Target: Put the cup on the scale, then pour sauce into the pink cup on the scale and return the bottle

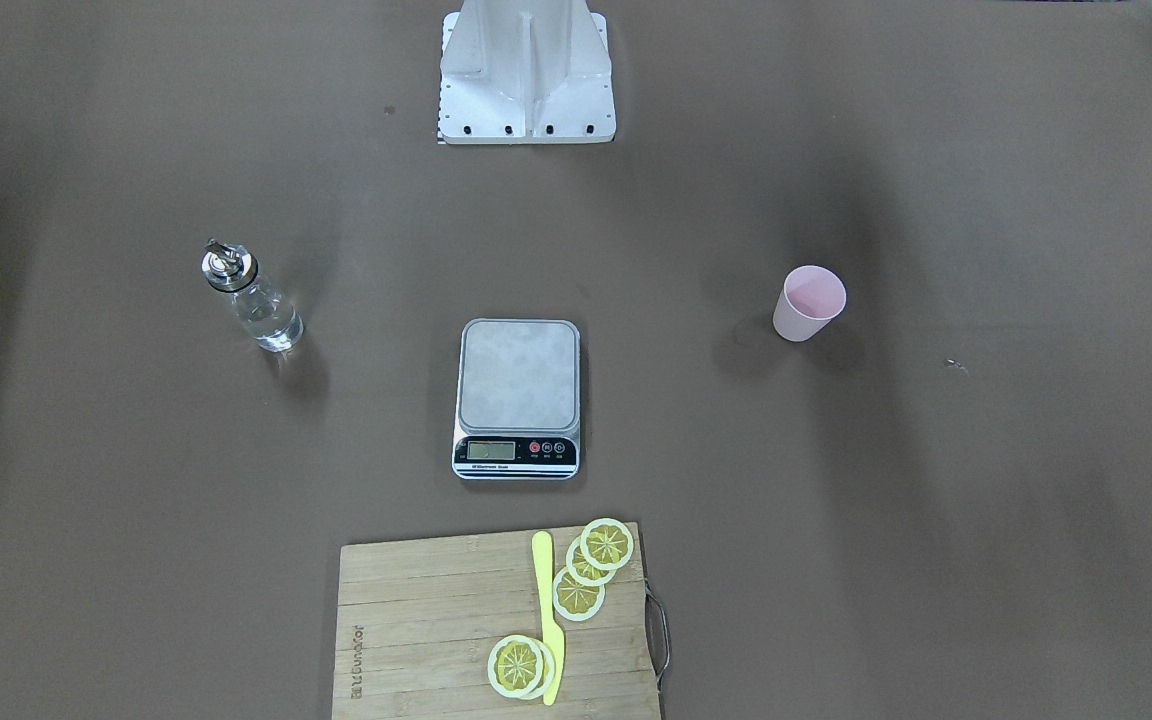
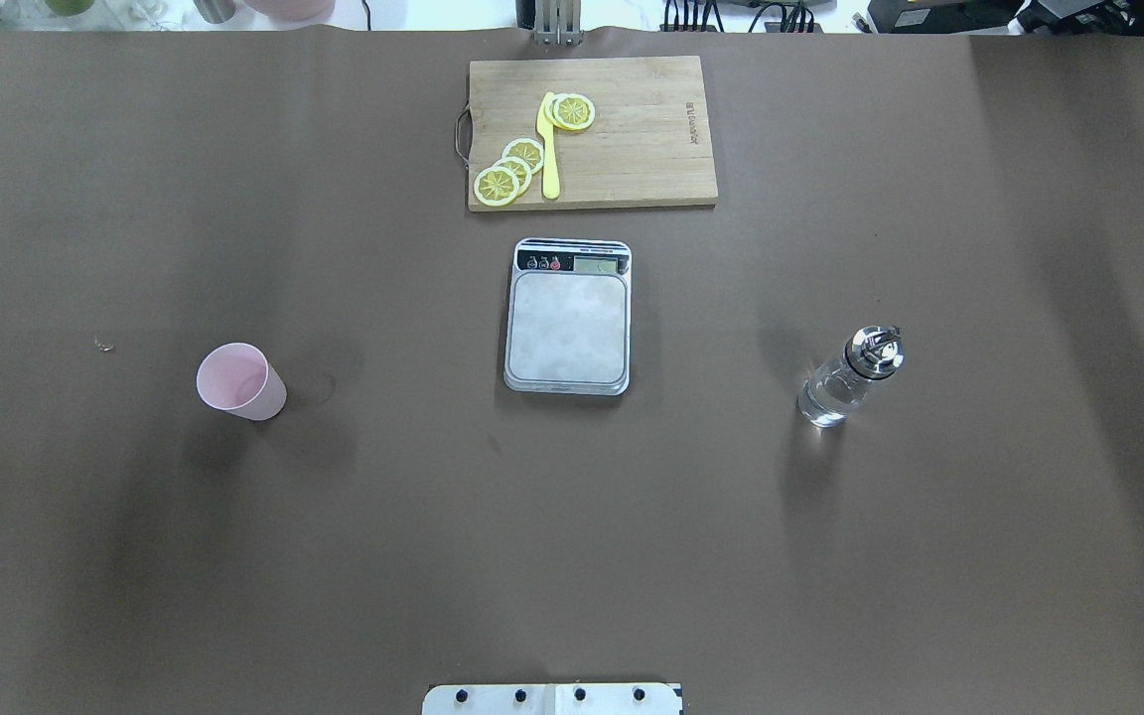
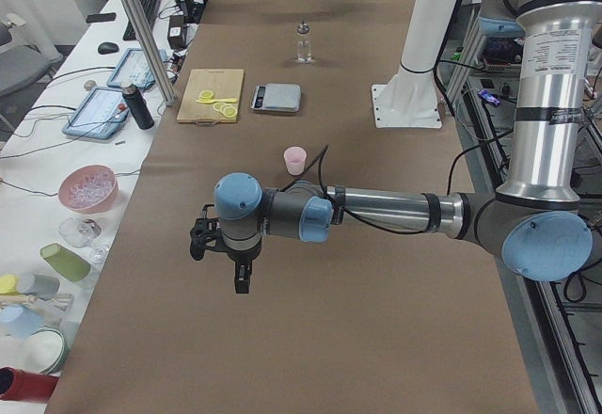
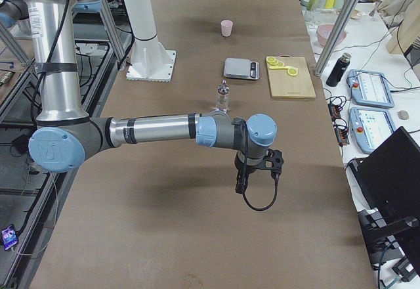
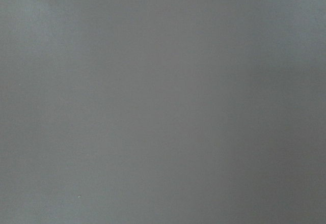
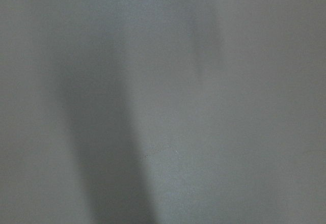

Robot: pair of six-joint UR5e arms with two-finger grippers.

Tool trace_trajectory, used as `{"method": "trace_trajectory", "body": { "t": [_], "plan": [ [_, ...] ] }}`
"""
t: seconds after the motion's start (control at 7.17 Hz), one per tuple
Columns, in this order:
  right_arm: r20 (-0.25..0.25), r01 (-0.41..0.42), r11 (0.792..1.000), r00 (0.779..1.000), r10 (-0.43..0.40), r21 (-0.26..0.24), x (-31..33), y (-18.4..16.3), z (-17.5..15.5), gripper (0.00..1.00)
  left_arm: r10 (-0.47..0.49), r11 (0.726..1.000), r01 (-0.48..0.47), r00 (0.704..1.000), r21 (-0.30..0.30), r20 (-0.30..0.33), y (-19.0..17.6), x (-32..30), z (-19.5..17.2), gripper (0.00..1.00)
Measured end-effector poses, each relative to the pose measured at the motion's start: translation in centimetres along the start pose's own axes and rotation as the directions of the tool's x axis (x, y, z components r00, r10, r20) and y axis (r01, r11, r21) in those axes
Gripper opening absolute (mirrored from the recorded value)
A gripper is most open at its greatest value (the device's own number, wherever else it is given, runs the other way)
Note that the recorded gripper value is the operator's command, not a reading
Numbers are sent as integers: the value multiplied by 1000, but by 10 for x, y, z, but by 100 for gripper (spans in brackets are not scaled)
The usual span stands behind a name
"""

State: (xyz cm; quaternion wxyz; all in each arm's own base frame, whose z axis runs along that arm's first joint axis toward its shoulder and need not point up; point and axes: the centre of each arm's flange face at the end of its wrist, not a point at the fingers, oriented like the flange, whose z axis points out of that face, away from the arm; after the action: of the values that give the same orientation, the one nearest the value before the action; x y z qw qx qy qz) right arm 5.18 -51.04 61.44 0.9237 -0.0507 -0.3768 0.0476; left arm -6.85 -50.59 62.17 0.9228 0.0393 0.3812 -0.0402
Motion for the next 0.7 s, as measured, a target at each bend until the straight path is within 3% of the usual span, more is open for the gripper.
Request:
{"method": "trace_trajectory", "body": {
  "t": [0.7],
  "plan": [
    [1, 2, 1000, 1000, -2, 5, -2, -2, -3, 100, -2, 1000, 2, 1000, -3, 8, 1, -2, 2, 99]
  ]
}}
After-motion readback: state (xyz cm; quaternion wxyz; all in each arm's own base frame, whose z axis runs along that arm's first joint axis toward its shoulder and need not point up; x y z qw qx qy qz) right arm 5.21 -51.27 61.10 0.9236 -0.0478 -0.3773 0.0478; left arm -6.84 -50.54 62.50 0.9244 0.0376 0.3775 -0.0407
